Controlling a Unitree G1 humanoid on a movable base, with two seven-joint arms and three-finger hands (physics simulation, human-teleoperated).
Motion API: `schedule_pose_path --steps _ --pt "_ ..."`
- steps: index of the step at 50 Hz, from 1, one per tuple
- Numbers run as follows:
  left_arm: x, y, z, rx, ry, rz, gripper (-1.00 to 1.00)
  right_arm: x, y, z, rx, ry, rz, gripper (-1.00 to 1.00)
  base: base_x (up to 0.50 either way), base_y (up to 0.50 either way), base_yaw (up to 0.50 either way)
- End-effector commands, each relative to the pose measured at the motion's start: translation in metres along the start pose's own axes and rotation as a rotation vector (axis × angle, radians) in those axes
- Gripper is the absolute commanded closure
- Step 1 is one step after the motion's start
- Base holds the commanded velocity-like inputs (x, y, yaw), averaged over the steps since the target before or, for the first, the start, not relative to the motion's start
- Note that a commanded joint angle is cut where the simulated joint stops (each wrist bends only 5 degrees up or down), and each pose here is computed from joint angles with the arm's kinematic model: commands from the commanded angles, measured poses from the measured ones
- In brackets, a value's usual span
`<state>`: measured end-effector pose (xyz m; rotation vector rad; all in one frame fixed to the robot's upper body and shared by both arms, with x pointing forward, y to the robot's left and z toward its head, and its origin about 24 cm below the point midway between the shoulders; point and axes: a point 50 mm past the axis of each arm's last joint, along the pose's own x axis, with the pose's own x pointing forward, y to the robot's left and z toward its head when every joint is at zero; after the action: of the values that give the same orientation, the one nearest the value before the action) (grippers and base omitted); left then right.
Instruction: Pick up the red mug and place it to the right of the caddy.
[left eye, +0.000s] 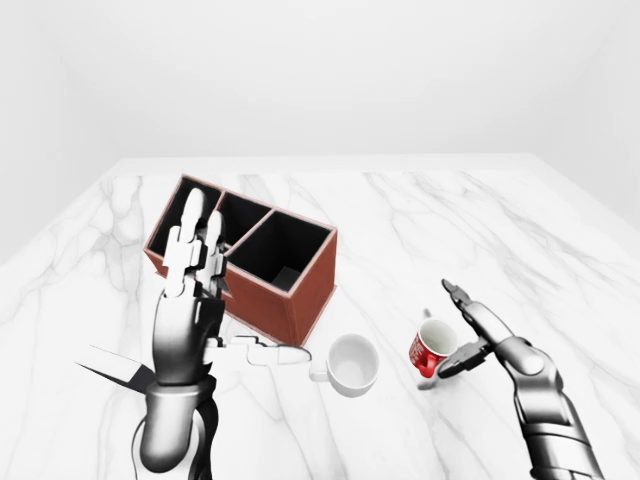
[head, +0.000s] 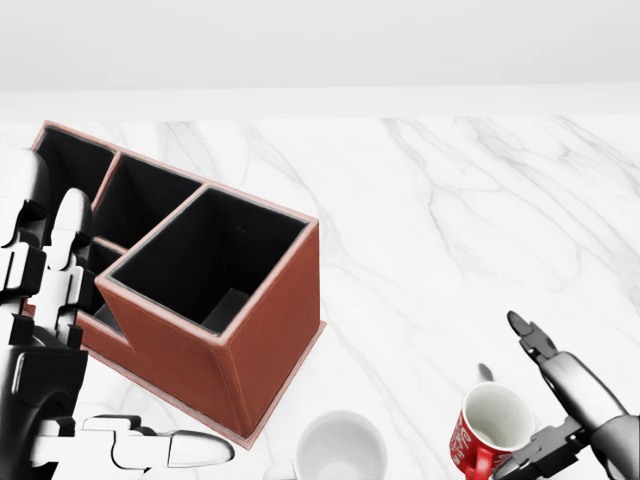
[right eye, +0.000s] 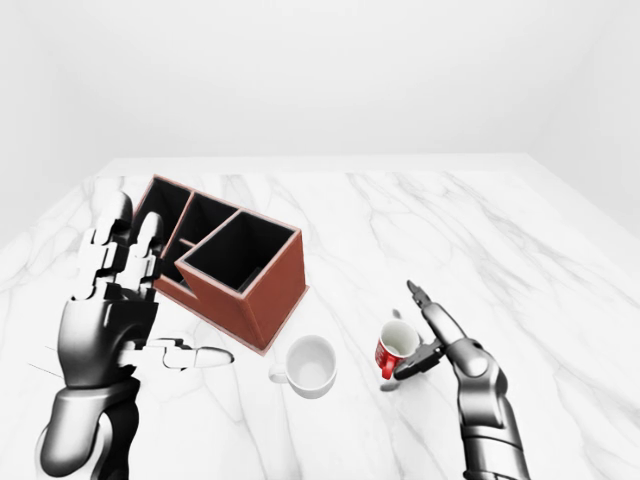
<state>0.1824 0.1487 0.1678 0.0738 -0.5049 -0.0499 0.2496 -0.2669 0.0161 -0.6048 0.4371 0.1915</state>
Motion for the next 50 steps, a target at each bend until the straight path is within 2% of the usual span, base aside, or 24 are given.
schedule_pose_path --steps 1,22,23,24,25,26,50 --pt "-0.0001 0.0001 0.0004 0.0 -0.001 0.0 -1.0 0.0009 0.0031 -0.0005 -0.005 0.005 0.005 -1.0 0.0 0.0 0.0" --pt "-0.0001 0.0002 -0.001 -0.001 0.005 0.0 -1.0 0.003 0.0083 -0.006 -0.007 0.017 0.015 -1.0 0.0 0.0 0.0" --pt "0.0 0.0002 -0.0006 -0.001 0.003 0.0 -1.0 0.0031 0.0087 -0.0065 -0.008 0.017 0.017 -0.88 0.0 0.0 0.0" --pt "-0.0001 0.0003 -0.0013 -0.001 0.006 0.0 -1.0 0.0031 0.0094 -0.0069 -0.009 0.018 0.02 0.12 0.0 0.0 0.0" --pt "0.0 0.0003 -0.0012 -0.001 0.005 0.0 -1.0 0.0032 0.0095 -0.0069 -0.009 0.018 0.02 0.31 0.0 0.0 0.0" --pt "-0.0001 0.0006 -0.0029 -0.002 0.012 0.0 -1.0 0.0032 0.0097 -0.0069 -0.008 0.017 0.021 1.0 0.0 0.0 0.0" --pt "0.0001 0.0003 -0.0012 -0.001 0.005 0.0 -1.0 -0.0022 0.0062 -0.0006 -0.016 0.004 0.016 1.0 0.0 0.0 0.0"
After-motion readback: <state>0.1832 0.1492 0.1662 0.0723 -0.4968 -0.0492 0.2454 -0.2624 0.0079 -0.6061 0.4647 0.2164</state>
